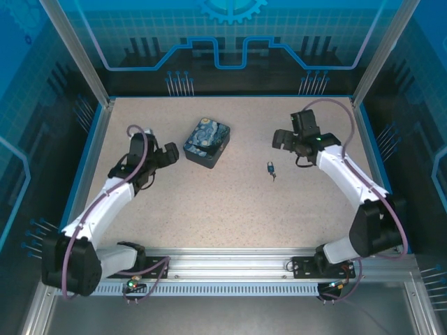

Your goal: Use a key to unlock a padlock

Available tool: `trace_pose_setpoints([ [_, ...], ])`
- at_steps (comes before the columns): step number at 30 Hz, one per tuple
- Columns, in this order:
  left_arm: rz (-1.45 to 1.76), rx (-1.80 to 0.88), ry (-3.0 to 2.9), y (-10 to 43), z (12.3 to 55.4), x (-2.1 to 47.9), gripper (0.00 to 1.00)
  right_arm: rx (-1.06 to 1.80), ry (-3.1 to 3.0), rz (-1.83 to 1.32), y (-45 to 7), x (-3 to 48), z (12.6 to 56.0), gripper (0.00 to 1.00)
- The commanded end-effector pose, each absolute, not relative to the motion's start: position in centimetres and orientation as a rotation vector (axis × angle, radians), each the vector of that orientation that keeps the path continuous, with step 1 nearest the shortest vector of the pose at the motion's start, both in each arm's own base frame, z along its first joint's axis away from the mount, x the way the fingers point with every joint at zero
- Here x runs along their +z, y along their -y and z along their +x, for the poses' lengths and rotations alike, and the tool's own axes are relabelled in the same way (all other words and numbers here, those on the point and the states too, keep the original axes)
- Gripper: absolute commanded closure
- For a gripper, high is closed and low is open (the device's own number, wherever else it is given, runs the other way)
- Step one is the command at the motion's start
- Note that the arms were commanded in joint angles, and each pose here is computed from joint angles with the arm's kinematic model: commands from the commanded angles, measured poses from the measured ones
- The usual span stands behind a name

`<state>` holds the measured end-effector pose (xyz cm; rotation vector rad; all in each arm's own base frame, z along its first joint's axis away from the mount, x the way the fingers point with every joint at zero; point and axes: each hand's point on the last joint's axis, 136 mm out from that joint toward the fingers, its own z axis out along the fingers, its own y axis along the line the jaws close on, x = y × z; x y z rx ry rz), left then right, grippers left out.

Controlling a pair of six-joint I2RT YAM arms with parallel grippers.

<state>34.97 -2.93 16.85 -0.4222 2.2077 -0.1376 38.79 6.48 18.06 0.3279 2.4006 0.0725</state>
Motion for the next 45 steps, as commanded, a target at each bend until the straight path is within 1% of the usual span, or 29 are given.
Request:
trace_pose_setpoints([
  [1, -0.303, 0.075, -2.032, 0.3, 35.7, 18.5, 0.01, -0.042, -2.267, 0.408, -3.1, 18.5, 38.8, 0.0],
  [4, -0.25, 0.17, -1.986, -0.6, 35.5, 16.9, 0.01, -0.064, -2.1, 0.39, -2.0, 18.8, 38.7, 0.0],
  [6, -0.232, 0.229, -1.973, -1.2, 35.9, 15.8, 0.01, -0.092, -2.082, 0.275, -2.1, 18.4, 38.5, 0.0],
  [10, -0.191, 0.242, -1.874, -1.0, 37.3, 14.6, 0.01, -0.201, -2.096, 0.155, -1.3, 16.7, 38.5, 0.0],
  [13, -0.159, 0.233, -1.849, -0.5, 38.3, 13.6, 0.01, -0.255, -2.088, 0.146, 0.0, 15.5, 38.8, 0.0],
  [17, -0.153, 0.236, -1.844, -0.4, 39.1, 12.1, 0.01, -0.257, -2.035, 0.143, 0.9, 14.4, 39.8, 0.0],
  [19, -0.151, 0.237, -1.819, -0.6, 39.0, 11.6, 0.01, -0.259, -1.989, 0.076, 0.5, 14.4, 40.1, 0.0],
  [22, -0.163, 0.179, -1.841, -0.8, 39.1, 11.3, 0.01, -0.143, -2.003, 0.035, 0.0, 13.0, 39.5, 0.0],
  [25, -0.17, 0.103, -1.851, -0.9, 39.0, 10.6, 0.01, -0.137, -1.87, 0.104, 1.1, 11.6, 37.9, 0.0],
  [28, -0.107, 0.063, -1.859, 0.1, 39.1, 9.8, 0.01, -0.1, -1.905, 0.04, 0.1, 11.0, 38.6, 0.0],
  [30, -0.1, 0.044, -1.866, 0.1, 39.4, 9.7, 0.01, -0.089, -1.913, 0.015, -0.3, 9.8, 38.9, 0.0],
  [31, -0.107, 0.037, -1.882, 0.0, 39.5, 9.6, 0.01, -0.087, -1.892, -0.009, -0.6, 10.0, 39.5, 0.0],
  [32, -0.106, 0.022, -1.889, 0.0, 39.6, 9.5, 0.01, -0.08, -1.97, -0.011, -0.8, 9.4, 39.4, 0.0],
  [45, -0.118, -0.011, -1.906, -0.3, 39.8, 9.3, 0.01, -0.123, -1.948, -0.016, -0.9, 9.6, 39.4, 0.0],
])
